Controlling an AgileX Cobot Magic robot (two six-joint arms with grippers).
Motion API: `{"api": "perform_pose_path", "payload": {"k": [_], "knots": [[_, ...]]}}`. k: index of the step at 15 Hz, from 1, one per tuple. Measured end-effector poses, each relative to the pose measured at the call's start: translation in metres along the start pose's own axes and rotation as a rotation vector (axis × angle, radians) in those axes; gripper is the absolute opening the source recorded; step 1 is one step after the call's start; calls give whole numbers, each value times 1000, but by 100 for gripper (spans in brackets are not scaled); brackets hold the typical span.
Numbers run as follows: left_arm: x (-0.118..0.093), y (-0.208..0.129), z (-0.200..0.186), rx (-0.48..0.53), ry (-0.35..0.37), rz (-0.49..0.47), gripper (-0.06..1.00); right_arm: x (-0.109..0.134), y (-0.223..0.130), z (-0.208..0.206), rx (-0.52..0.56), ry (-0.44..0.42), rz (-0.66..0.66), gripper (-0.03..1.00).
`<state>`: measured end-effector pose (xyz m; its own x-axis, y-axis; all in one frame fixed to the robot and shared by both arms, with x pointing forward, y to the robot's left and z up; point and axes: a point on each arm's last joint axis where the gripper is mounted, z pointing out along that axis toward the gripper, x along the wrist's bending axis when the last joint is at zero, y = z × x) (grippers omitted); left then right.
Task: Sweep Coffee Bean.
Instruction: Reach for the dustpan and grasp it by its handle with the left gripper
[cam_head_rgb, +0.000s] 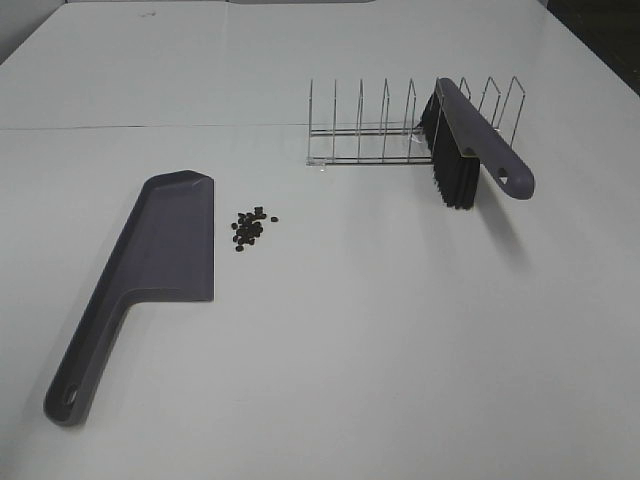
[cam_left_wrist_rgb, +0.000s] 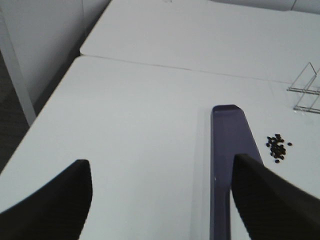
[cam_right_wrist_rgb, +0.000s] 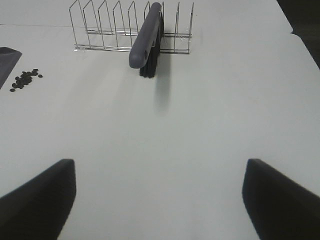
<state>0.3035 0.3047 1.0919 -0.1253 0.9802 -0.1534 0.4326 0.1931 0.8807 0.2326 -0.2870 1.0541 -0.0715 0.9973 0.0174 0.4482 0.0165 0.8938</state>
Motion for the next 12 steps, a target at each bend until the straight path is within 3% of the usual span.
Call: {"api": "perform_pose_path", "payload": {"k": [4,6,9,10,12], "knots": [[-15,40,50,222,-40,-2,72,0,0,0,0,0,0,80],[-21,55,84,396,-48,-17,72,0,0,0,0,0,0,80],[-26,56,138,678,-38,-53,72,0,0,0,0,0,0,80],[-25,49,172,803,-21,-65,72,0,0,0,0,0,0,80],[-24,41,190,869,-9,-70,72,0,0,0,0,0,0,80]]}}
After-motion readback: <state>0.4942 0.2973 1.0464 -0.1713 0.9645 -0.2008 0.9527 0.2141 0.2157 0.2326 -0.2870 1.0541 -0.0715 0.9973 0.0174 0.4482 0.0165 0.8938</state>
